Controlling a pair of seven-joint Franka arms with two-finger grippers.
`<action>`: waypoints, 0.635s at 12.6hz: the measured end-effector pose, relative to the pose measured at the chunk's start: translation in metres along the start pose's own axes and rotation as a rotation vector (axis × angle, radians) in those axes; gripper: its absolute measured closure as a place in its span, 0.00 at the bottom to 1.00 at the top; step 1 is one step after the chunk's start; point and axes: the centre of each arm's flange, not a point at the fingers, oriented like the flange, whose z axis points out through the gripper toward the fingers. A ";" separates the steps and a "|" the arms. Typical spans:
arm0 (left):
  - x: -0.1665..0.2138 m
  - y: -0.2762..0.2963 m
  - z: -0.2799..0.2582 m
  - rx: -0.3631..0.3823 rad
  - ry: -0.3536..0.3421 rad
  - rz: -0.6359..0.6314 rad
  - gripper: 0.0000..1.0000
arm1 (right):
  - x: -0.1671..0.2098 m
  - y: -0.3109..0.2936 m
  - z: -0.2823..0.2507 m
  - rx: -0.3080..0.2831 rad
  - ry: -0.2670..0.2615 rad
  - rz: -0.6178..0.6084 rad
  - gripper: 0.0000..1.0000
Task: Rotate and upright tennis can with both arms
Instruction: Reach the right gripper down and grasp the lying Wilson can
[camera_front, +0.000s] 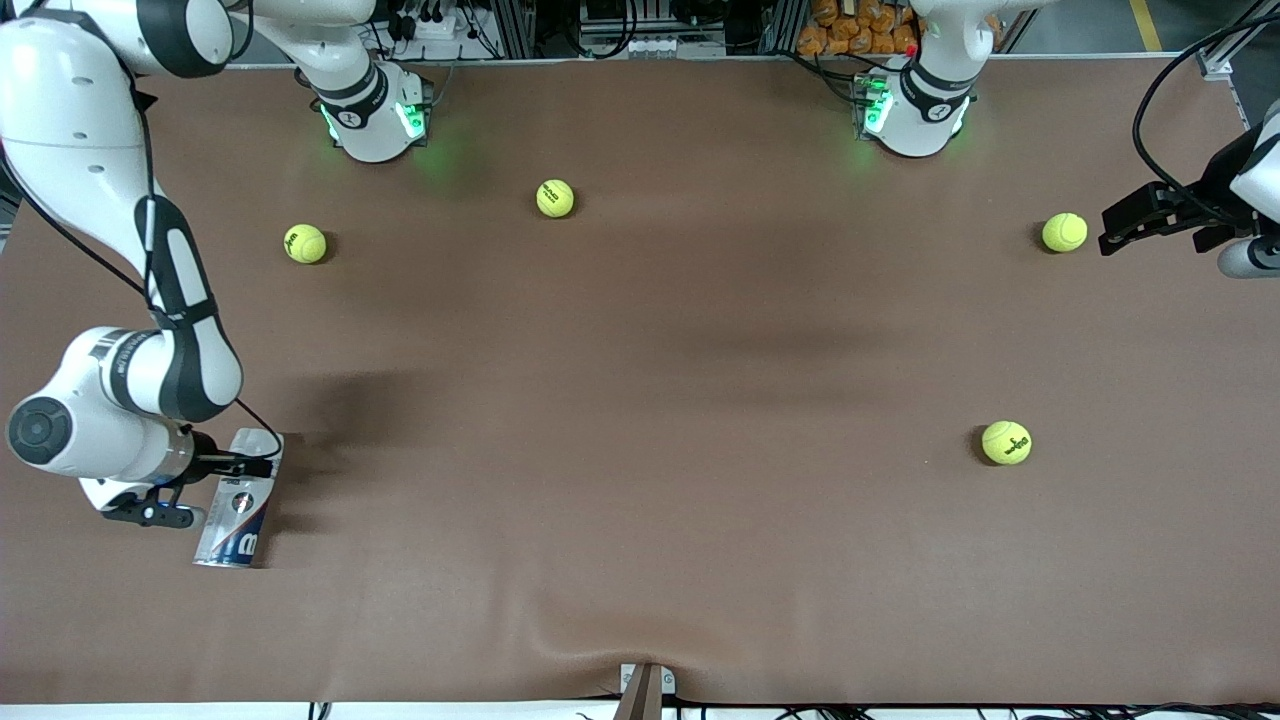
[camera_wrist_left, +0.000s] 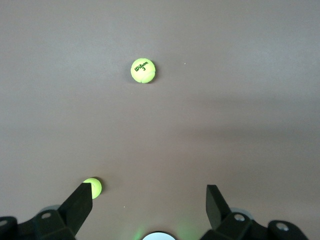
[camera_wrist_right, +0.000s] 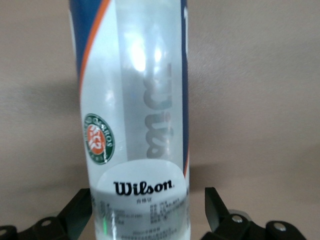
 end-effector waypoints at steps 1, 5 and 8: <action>0.001 0.000 0.001 0.000 -0.002 0.000 0.00 | 0.001 -0.001 0.008 0.000 0.006 -0.001 0.00; 0.003 0.000 0.005 -0.001 -0.010 0.000 0.00 | 0.006 -0.003 0.025 -0.001 0.044 -0.005 0.08; 0.003 -0.001 0.005 -0.001 -0.010 -0.001 0.00 | 0.007 -0.005 0.023 0.000 0.050 -0.009 0.28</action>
